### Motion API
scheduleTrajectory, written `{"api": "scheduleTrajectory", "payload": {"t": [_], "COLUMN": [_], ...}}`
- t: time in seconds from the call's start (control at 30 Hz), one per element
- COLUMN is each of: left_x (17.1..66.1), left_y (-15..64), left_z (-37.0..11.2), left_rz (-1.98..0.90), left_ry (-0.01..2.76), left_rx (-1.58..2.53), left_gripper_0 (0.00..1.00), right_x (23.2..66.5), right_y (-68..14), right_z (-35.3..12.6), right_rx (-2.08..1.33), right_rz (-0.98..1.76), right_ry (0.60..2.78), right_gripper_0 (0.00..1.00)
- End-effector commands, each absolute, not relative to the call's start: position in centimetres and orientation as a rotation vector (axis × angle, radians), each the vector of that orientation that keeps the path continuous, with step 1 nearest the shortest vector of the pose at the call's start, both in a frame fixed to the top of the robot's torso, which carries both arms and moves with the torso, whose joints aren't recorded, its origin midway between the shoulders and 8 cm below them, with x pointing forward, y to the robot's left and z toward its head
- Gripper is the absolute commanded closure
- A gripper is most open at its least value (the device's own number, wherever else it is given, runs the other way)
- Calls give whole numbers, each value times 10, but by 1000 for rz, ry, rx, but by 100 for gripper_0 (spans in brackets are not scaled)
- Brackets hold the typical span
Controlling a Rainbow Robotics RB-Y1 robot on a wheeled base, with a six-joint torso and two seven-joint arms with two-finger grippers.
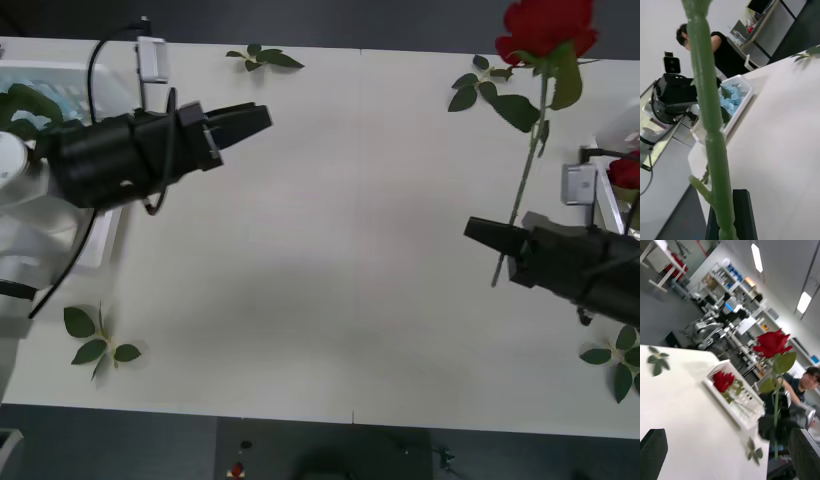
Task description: Put the red flowers into the right box and the blue flowers into the left box
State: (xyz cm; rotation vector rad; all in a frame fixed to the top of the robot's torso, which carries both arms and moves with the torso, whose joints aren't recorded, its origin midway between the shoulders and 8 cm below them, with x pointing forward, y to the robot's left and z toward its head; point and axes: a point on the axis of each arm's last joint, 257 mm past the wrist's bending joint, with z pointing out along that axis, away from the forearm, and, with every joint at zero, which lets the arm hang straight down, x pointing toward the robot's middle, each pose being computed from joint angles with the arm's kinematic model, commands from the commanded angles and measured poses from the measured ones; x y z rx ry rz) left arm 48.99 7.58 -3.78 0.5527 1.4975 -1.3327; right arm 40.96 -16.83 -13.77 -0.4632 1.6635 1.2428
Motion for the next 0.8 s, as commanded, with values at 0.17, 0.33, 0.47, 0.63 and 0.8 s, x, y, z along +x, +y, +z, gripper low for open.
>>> {"api": "scheduleTrajectory", "payload": {"t": [0.17,0.33,0.47,0.63,0.8], "left_x": [497,501,501,495,487], "left_y": [169,224,247,243,220], "left_z": [-7,-19,-22,-30,-43], "left_rz": [-1072,-878,-850,-854,-844], "left_ry": [1717,1872,1900,1867,1805], "left_rx": [666,707,717,783,867], "left_gripper_0": [6,6,6,6,6], "right_x": [435,448,456,460,457], "right_y": [-270,-347,-399,-461,-498], "right_z": [-111,-113,-118,-127,-138], "right_rx": [-607,-595,-478,-318,-194], "right_rz": [892,687,581,420,310], "right_ry": [1832,1965,2078,2193,2284], "right_gripper_0": [100,100,100,100,100]}}
